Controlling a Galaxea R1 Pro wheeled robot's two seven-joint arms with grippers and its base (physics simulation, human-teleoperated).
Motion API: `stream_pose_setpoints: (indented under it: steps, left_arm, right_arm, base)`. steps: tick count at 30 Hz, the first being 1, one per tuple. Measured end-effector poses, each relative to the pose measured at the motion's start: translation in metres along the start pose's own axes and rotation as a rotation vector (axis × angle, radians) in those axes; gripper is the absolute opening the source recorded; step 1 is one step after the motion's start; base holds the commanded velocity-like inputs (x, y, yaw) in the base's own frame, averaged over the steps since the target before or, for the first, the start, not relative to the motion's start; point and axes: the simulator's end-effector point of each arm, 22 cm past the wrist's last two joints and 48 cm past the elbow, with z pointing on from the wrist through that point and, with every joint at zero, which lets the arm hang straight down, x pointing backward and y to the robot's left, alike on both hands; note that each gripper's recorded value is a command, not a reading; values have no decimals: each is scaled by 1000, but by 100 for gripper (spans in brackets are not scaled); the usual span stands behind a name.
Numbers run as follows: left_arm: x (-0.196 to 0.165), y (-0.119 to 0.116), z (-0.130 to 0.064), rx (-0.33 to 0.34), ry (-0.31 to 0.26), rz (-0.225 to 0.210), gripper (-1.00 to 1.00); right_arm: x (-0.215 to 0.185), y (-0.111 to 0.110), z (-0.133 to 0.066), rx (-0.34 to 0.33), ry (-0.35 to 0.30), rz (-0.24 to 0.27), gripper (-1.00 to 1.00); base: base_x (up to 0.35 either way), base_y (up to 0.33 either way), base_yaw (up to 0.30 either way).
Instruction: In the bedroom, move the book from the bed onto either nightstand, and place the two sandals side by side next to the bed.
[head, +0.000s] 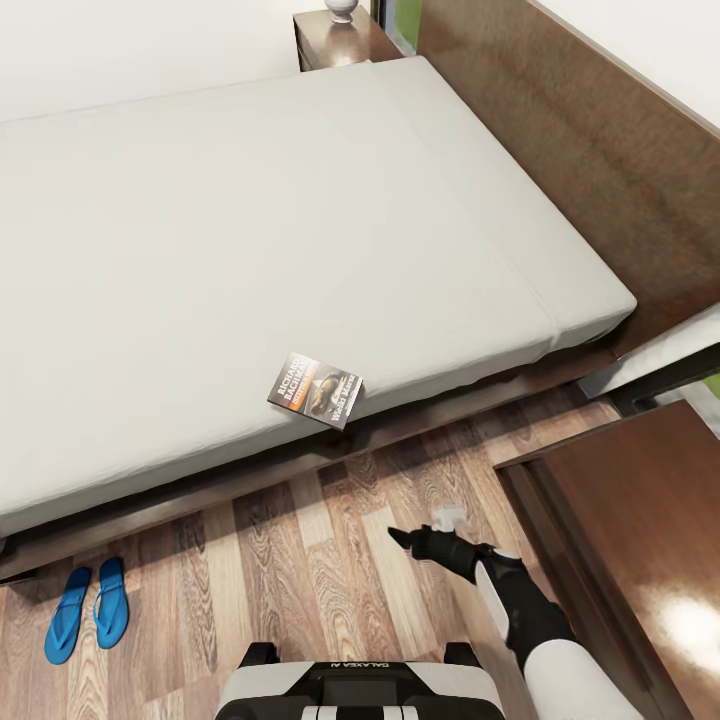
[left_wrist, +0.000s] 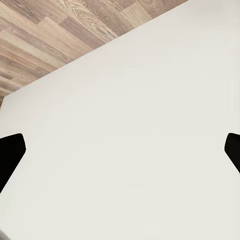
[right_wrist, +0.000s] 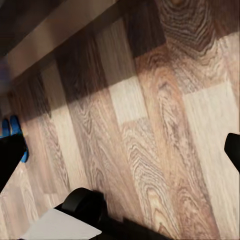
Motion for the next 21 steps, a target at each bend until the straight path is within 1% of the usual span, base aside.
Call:
stream_pose_setpoints:
  steps: [4,8,9,13,16,21]
  left_arm:
    - [0,0,0,0,0,0,100]
    - [0,0,0,0,0,-1,100]
    - [0,0,0,0,0,-1,100]
    - [0,-4,0,5,-1,-2,100]
    - [-1,-9,0,11,-1,-3,100]
    - [-2,-17,-1,21,-3,-6,100]
  right_arm:
    - [-21,19,1,-82,-42,33,100]
    - [-31,37,0,-162,-53,56,100]
    - [-31,37,0,-163,-53,56,100]
    - [-44,49,-1,-215,-60,67,100]
    - [-51,53,-2,-234,-67,73,100]
    - [-69,60,-5,-277,-109,112,100]
  base:
    - [0,0,0]
    - [0,0,0]
    - [0,0,0]
    - [0,0,0]
    - [0,0,0]
    - [0,0,0]
